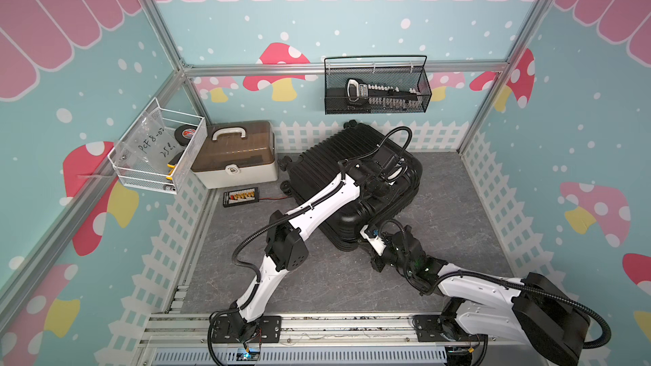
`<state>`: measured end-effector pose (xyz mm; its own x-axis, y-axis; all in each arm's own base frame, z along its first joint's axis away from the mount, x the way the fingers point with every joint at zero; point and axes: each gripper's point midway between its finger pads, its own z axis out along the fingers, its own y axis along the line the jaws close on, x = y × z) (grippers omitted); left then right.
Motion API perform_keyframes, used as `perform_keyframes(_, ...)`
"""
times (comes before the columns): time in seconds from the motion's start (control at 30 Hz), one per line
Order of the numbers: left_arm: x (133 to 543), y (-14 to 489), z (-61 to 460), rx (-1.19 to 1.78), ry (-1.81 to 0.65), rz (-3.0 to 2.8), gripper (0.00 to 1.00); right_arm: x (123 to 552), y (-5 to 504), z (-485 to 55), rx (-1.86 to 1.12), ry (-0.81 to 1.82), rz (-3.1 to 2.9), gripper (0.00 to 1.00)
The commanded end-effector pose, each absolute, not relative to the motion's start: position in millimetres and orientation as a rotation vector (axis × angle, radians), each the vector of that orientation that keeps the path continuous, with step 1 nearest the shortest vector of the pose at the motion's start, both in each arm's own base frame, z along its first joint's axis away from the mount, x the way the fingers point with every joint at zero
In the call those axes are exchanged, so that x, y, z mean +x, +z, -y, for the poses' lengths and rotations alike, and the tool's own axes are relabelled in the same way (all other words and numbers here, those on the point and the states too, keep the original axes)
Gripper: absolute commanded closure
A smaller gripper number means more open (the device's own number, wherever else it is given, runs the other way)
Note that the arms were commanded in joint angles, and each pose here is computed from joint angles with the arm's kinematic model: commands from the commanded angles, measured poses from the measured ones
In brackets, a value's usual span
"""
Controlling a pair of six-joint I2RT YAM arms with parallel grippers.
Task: Close the suitcase zippers
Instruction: Zip the zipper on the suitcase.
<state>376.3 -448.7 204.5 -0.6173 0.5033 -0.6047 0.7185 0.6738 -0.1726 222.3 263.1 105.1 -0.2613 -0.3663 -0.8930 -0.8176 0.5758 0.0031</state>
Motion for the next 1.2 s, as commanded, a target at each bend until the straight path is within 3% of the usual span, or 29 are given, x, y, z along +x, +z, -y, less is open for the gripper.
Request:
perform_keyframes(0.0,445.0,216.2,441.6,0.687,-0.491,-2.259,0.86,199.3,145.2,-299.7,-1.055,0.786,-1.675,1.00)
perform_keyframes(0.8,463.2,226.2,474.3,0.477,-0.762,-2.191,0.91,181.8,160.2,-325.9,-1.054,0.835,-1.632,1.00)
perform_keyframes(0.9,454.1,239.2,478.5,0.539,-0.811,-2.165,0.82,190.9,156.9,-312.9,-0.988,0.758,-1.666,1.00)
perform_keyframes(1.03,437.8,264.6,472.3,0.633,-0.817,-2.112,0.43,205.4,145.4,-284.5,-0.892,0.597,-1.750,1.00)
perform_keyframes(1.1,430.1,277.3,465.0,0.679,-0.795,-2.081,0.32,210.1,138.0,-271.4,-0.860,0.525,-1.794,1.00)
perform_keyframes(1.17,422.7,289.2,457.4,0.722,-0.771,-2.050,0.26,214.3,131.4,-258.6,-0.824,0.460,-1.835,1.00)
